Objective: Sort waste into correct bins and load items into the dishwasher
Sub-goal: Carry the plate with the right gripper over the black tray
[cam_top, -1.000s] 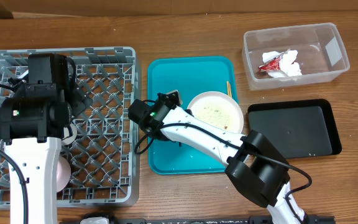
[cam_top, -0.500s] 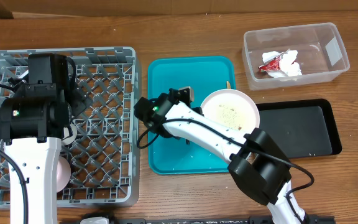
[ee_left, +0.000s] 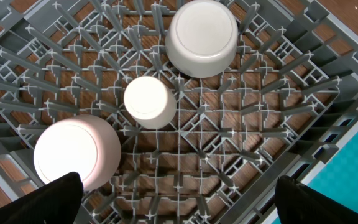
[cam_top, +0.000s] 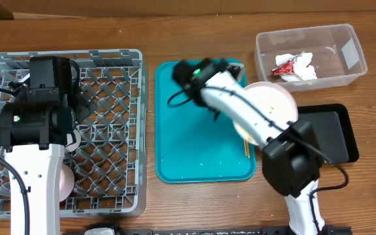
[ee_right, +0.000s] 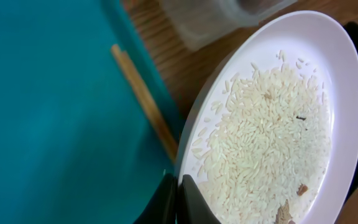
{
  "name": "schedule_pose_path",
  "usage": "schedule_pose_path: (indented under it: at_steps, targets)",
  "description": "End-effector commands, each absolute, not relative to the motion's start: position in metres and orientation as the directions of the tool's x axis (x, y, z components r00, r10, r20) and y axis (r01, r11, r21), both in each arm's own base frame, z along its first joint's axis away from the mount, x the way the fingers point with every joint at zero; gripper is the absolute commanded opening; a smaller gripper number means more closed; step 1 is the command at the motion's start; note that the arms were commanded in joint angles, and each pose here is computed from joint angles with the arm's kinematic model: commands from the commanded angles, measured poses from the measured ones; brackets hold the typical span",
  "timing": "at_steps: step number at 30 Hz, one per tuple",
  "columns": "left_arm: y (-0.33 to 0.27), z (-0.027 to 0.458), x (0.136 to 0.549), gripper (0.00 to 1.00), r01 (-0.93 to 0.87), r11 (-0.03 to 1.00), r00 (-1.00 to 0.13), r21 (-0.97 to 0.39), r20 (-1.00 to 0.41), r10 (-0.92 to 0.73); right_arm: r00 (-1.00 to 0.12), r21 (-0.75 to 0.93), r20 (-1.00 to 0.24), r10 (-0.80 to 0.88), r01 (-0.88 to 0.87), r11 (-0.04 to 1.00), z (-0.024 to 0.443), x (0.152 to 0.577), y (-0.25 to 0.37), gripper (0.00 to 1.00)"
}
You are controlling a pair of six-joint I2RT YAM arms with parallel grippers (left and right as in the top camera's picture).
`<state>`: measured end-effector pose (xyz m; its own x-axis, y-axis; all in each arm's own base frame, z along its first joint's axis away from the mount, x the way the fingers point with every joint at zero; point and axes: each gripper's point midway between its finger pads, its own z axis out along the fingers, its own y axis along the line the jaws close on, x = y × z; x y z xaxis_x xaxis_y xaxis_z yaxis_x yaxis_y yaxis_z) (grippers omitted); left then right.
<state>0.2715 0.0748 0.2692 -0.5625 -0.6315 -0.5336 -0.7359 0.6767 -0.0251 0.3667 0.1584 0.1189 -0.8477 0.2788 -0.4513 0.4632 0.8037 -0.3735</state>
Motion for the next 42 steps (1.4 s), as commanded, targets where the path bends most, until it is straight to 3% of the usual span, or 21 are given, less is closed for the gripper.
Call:
schedule_pose_path:
  at_steps: [1, 15, 26, 42]
  targets:
    - [0.074, 0.267, 0.272, 1.00, -0.743, 0.668, -0.553, -0.035, -0.530, -0.643, -0.795, -0.327, -0.486, 0.362, 0.550, 0.768, 0.130, 0.383, 0.137, 0.04]
    - [0.074, 0.267, 0.272, 1.00, -0.743, 0.668, -0.553, -0.035, -0.530, -0.643, -0.557, -0.021, -0.368, 0.744, 0.805, 0.593, 0.150, 0.412, 0.071, 0.04]
    - [0.074, 0.267, 0.272, 1.00, -0.743, 0.668, -0.553, -0.035, -0.529, -0.643, -0.420, 0.088, -0.281, 0.863, 0.884, 0.459, 0.172, 0.414, 0.017, 0.04]
    - [0.074, 0.267, 0.272, 1.00, -0.743, 0.668, -0.553, -0.035, -0.529, -0.643, -0.363, 0.173, -0.065, 0.929, 0.913, 0.369, 0.173, 0.409, -0.022, 0.04]
